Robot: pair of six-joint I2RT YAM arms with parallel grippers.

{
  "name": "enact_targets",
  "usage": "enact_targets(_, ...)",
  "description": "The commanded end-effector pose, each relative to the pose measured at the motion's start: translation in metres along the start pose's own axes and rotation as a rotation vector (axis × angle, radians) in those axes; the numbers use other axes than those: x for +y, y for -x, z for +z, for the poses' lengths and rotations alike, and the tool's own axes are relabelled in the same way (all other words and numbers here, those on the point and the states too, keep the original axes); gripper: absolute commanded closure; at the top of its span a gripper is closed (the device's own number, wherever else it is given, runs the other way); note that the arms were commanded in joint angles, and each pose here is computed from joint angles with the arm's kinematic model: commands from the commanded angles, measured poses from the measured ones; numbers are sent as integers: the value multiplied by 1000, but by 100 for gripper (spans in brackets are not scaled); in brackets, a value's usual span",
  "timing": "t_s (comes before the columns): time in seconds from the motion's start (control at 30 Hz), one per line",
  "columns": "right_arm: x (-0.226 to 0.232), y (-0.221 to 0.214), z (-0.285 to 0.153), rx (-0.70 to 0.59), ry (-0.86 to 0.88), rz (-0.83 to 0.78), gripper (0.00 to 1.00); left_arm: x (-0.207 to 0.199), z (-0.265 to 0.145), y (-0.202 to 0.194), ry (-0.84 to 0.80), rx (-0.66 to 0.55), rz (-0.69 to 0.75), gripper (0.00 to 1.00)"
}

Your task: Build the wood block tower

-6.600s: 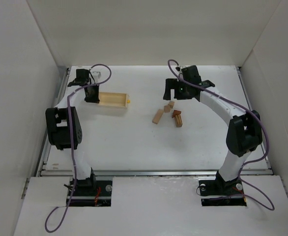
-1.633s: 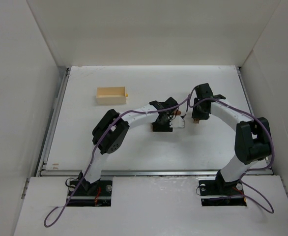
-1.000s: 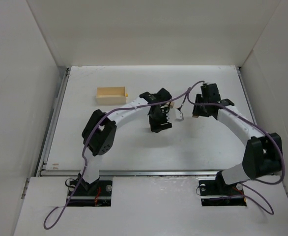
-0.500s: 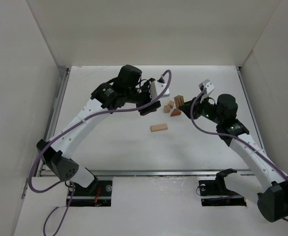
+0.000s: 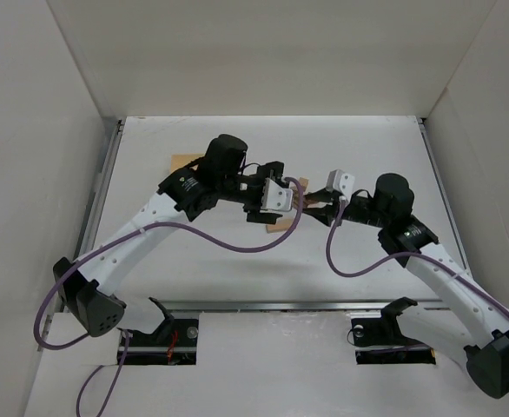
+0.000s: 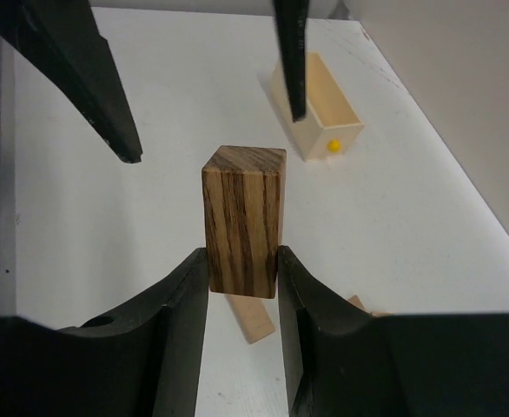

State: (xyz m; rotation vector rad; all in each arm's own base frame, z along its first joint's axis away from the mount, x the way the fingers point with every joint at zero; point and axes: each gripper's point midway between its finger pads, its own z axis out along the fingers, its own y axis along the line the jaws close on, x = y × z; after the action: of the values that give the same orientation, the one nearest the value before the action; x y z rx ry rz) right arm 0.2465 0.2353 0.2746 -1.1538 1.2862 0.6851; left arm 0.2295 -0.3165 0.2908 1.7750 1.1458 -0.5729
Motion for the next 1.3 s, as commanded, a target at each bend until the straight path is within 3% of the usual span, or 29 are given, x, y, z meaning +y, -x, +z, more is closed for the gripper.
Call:
enact_targets(0.0, 9, 23, 2, -56, 56, -121, 100, 9, -5, 46, -7, -159, 165, 30)
enact_targets(0.17, 13, 21, 6, -44, 67, -137, 100, 12, 4, 52, -9, -166, 129, 28)
enact_targets(0.57, 11, 23, 4, -41, 39, -164, 100, -2, 22, 24, -124, -31, 26, 50)
enact_targets(0.7, 12, 23, 4, -45, 48, -173, 100, 0, 26, 19, -131, -14, 15, 62)
enact_targets(0.93, 11, 17, 7, -32, 54, -160, 100, -1, 26, 18, -124, -3, -20, 100)
enact_targets(0.97, 11, 17, 7, -32, 54, -160, 73, -2, 27, 13, -122, 14, -48, 100)
enact_targets(1.07, 3, 4, 10, 15, 19, -147, 42, 2, 22, 9, -85, 51, -78, 100)
enact_targets(1.1, 0, -3, 12, 40, 9, -148, 24, -2, 20, 8, -84, 53, -108, 100)
enact_targets(1.27, -7, -44, 14, 184, 38, -277, 14, 6, -9, -41, 50, 159, -294, 100)
